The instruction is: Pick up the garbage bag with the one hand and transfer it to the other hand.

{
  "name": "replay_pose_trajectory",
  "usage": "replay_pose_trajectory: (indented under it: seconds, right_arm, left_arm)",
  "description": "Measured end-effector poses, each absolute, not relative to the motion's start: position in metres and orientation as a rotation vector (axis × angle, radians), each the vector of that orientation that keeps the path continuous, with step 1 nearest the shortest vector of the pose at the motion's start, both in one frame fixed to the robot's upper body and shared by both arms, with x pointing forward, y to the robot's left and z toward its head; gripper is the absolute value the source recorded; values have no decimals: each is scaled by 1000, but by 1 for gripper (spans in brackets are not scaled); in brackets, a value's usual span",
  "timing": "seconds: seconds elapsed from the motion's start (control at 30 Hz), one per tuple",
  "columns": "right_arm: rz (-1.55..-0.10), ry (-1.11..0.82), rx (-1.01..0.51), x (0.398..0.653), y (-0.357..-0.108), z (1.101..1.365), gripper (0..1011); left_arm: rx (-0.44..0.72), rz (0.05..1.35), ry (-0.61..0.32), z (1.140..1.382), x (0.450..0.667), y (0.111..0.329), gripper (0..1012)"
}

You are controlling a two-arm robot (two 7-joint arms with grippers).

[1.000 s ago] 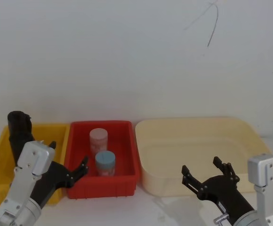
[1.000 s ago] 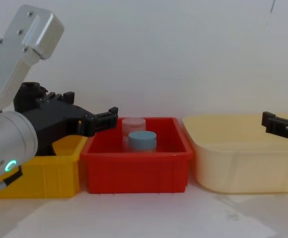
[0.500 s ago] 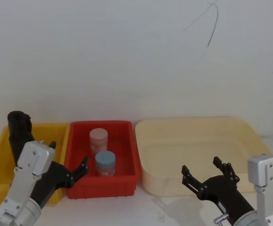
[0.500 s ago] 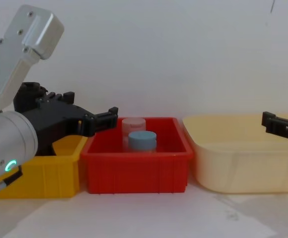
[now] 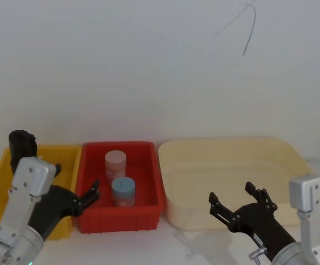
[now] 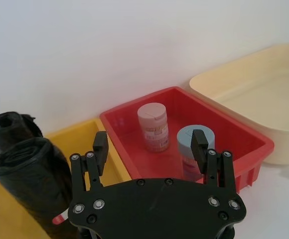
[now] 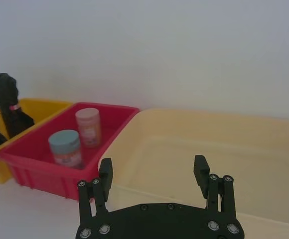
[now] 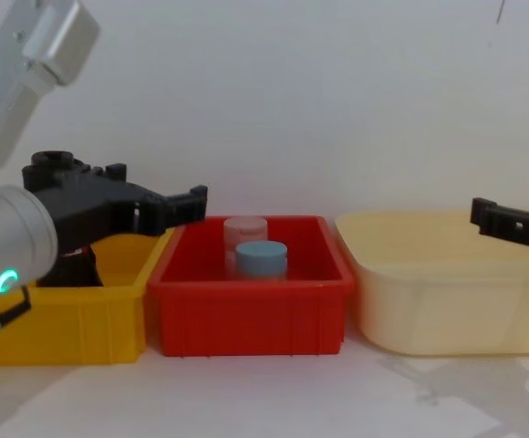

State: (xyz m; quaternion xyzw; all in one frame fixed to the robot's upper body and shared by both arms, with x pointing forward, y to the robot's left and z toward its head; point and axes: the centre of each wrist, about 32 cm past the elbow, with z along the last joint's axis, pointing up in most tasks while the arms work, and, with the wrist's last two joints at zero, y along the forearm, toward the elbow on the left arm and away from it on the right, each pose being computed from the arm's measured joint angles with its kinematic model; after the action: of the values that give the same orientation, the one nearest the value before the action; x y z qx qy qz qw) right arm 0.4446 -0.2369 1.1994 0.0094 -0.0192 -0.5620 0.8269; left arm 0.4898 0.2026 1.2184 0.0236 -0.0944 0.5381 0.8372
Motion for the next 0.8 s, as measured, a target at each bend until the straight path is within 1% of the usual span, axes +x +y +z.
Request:
replay_pose_trajectory:
  seconds: [0.1,0.2,0.37,0.47,0.6,0.63,0.7,0.8]
  right_arm:
    - [-1179,-26,16,445,-237,1205,1004]
    - [-1153,-9,10,447,-235,1216,1004]
    - [-1121,9,-5,449,-229,1227,1004]
    - [-1100,19,-13,452,-224,1235,1004]
    - [-1080,27,-17,454,-217,1242,1004]
    - [-1076,28,-18,454,-216,1243,1004]
    - [-1067,34,-24,455,-213,1247,1004]
    - [-1058,38,-29,457,-210,1250,1004]
  left_arm:
    - [48,1148,-163,1226,487,206,1000]
    - [45,1156,-143,1232,484,211,1000]
    - [47,1185,-95,1244,475,223,1000]
    - [52,1210,-69,1251,467,234,1000]
    - [58,1235,-46,1258,459,245,1000]
    - [58,1235,-46,1258,459,245,1000]
    - [65,1255,-29,1262,452,253,1000]
    - [69,1268,-17,1265,446,259,1000]
